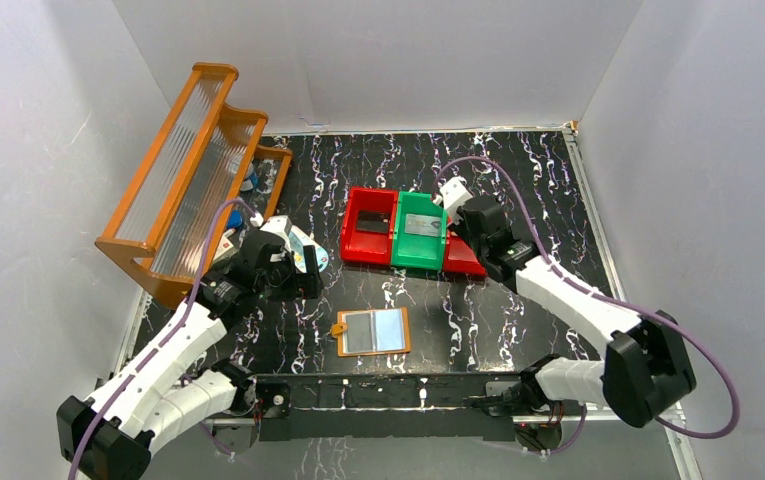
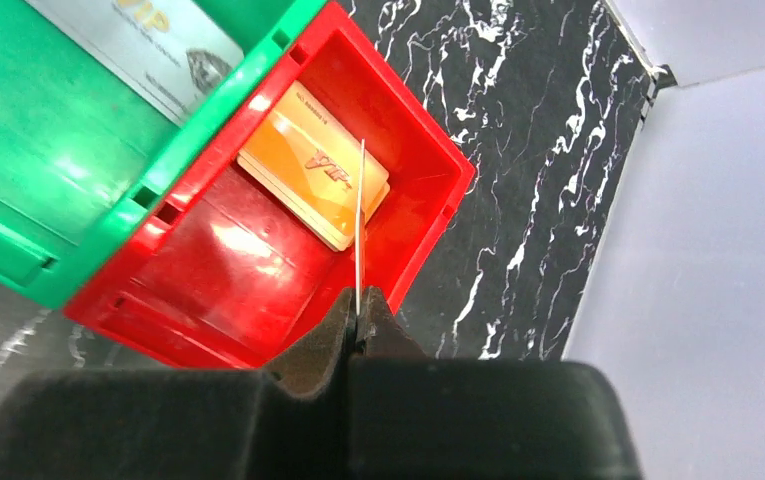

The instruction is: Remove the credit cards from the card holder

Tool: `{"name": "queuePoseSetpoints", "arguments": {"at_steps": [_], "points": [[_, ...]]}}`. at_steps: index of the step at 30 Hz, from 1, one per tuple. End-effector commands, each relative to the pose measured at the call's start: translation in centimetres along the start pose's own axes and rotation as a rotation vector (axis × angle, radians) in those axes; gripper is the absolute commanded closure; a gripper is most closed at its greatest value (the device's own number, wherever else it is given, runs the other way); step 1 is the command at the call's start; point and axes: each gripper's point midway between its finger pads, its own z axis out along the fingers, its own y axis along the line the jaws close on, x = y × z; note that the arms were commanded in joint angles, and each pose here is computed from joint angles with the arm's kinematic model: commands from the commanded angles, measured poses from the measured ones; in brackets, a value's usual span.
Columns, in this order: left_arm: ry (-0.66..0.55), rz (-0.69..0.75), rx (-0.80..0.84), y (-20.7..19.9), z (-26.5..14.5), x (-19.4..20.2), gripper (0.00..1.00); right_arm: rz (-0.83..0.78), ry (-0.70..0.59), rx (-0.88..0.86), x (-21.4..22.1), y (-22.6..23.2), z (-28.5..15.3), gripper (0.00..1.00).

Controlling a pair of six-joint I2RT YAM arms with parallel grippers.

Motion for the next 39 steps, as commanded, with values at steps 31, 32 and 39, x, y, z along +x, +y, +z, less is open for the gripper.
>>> {"name": "queuePoseSetpoints", "arguments": {"at_steps": [31,32,39], "points": [[-0.001,0.007,-0.027,0.8,-0.1,0.3,0.02,-0.474,-0.058,-0.192,-0.2,-0.3,11.6,0.94],[-0.001,0.006,-0.028,0.8,-0.1,0.3,0.02,-0.484,-0.050,-0.197,0.2,-0.2,11.8,0.94],[0.015,0.007,-0.033,0.8,0.2,0.5,0.02,-0.500,0.035,-0.253,2.8,0.4,12.8,0.84]]}}
